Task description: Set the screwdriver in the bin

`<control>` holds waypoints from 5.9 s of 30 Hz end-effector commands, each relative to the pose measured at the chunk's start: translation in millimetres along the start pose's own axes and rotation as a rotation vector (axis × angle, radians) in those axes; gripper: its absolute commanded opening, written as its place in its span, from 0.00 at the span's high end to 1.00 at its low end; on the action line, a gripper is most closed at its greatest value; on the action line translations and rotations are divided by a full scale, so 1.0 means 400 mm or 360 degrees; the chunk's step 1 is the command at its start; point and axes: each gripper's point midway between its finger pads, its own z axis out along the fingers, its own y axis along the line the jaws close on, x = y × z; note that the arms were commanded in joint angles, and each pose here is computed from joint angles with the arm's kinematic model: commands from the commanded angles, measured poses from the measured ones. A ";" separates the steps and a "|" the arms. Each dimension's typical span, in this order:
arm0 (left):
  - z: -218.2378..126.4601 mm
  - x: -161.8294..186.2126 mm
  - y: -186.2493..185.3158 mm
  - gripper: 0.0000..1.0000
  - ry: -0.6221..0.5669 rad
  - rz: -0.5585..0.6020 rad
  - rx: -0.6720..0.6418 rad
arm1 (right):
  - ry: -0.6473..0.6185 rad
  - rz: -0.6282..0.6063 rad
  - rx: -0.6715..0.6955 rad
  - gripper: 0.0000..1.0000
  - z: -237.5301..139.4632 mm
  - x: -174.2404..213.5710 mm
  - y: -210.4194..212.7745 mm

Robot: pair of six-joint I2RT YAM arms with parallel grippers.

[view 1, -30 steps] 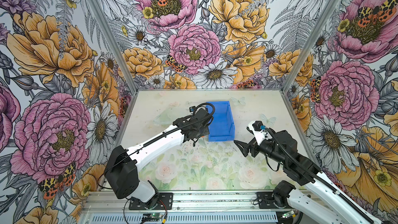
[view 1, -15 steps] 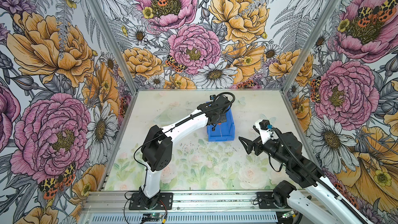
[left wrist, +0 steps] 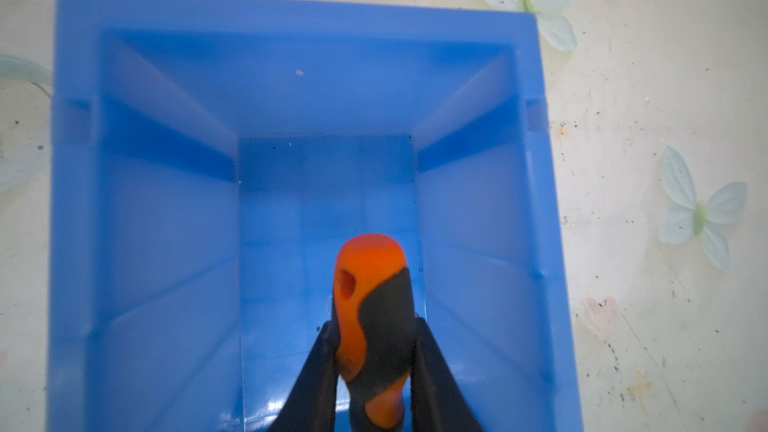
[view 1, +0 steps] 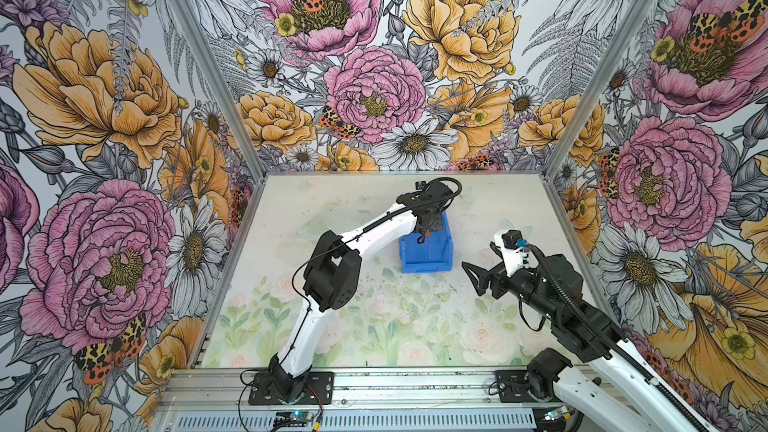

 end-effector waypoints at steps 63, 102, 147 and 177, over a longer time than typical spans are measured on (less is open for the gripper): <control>0.076 -0.018 0.016 0.44 -0.0001 0.0062 -0.0081 | -0.0049 -0.0061 0.0281 0.00 -0.047 -0.028 -0.096; -0.570 -0.040 0.462 0.01 -0.0754 0.0311 -0.0096 | -0.0014 0.0153 0.1013 0.01 -0.076 0.025 -0.288; -0.339 -0.010 0.981 0.01 -0.1403 -0.0134 -0.0440 | -0.0185 0.0139 0.1244 0.01 0.105 0.191 -0.603; -0.233 -0.029 0.954 0.01 -0.1336 0.0002 -0.0496 | -0.0114 0.0172 0.1222 0.01 0.179 0.239 -0.662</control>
